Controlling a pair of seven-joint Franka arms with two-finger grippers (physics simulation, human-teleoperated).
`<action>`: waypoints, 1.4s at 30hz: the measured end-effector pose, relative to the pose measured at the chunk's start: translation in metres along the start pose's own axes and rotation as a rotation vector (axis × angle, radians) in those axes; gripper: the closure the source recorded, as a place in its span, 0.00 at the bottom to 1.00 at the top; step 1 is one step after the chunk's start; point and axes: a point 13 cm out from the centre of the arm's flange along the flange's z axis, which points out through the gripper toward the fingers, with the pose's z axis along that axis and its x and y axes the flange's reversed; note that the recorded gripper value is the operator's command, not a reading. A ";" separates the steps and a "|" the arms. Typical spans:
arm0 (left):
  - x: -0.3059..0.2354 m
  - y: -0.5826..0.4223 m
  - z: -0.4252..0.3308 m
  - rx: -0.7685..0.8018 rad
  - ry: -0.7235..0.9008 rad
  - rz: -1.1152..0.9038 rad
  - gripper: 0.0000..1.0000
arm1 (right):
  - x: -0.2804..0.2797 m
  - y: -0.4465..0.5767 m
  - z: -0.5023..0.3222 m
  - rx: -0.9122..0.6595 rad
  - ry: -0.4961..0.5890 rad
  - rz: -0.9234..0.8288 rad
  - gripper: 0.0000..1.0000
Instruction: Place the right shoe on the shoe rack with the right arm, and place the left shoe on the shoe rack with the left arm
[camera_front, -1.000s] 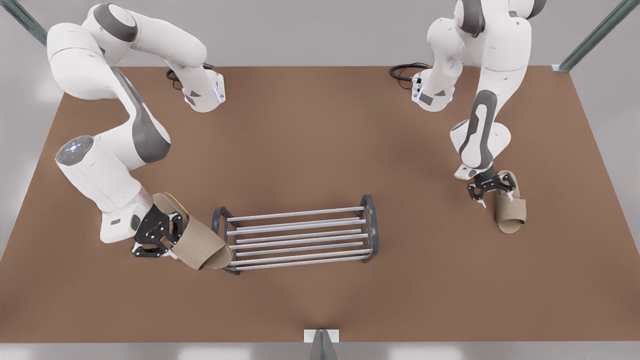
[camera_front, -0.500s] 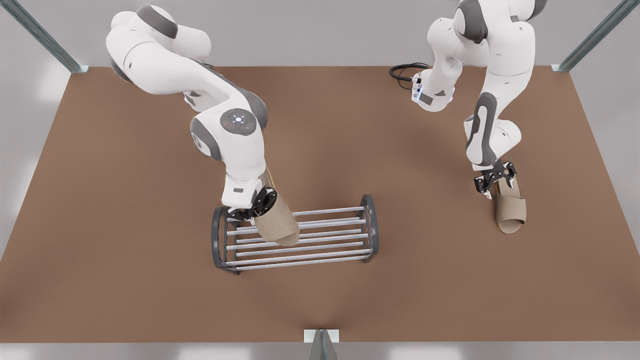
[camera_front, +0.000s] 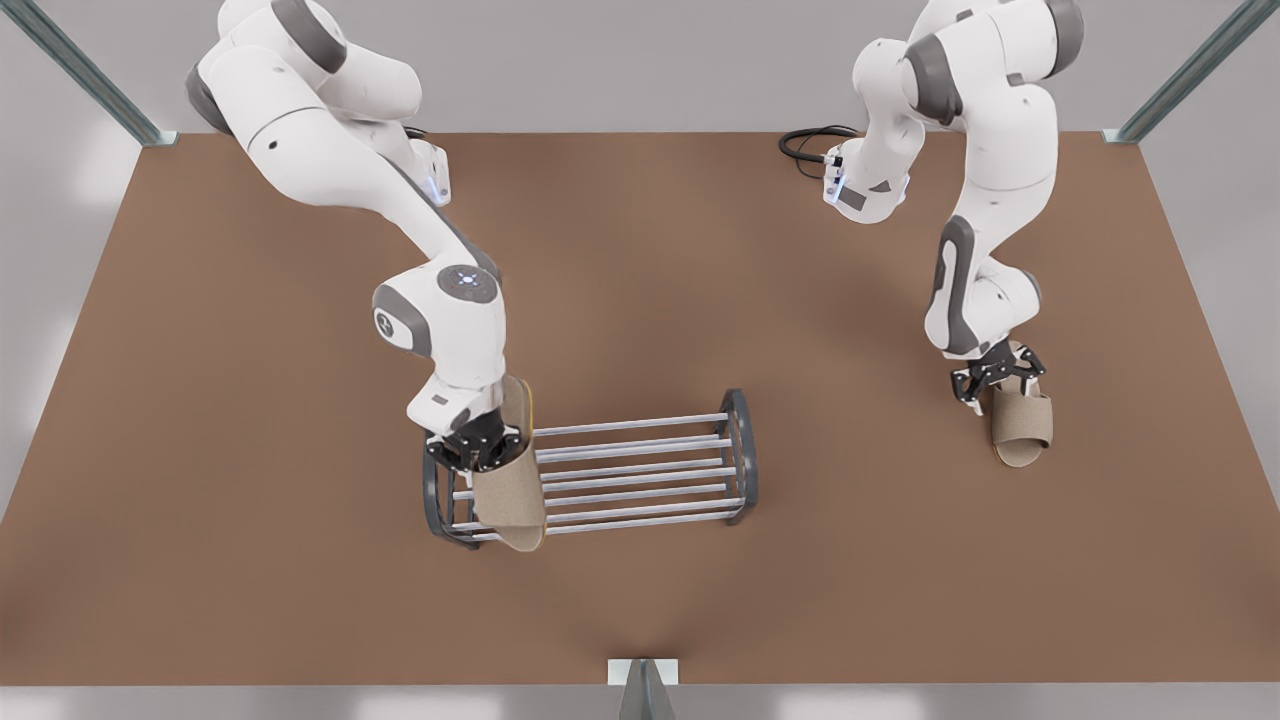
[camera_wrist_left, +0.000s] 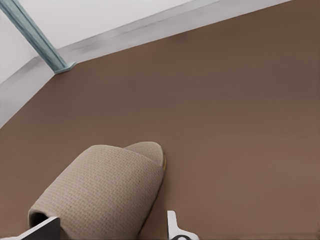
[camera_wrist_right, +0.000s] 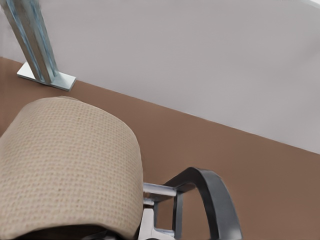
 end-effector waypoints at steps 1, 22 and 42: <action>0.001 0.000 0.000 0.001 0.002 0.001 0.00 | 0.002 0.000 0.001 -0.022 -0.024 0.013 0.79; -0.071 -0.009 0.061 -0.006 -0.106 -0.016 0.00 | -0.002 -0.022 0.014 -0.214 -0.285 0.091 0.79; -0.066 0.007 0.102 -0.060 -0.105 -0.011 0.00 | 0.012 -0.027 0.021 -0.201 -0.291 0.093 0.00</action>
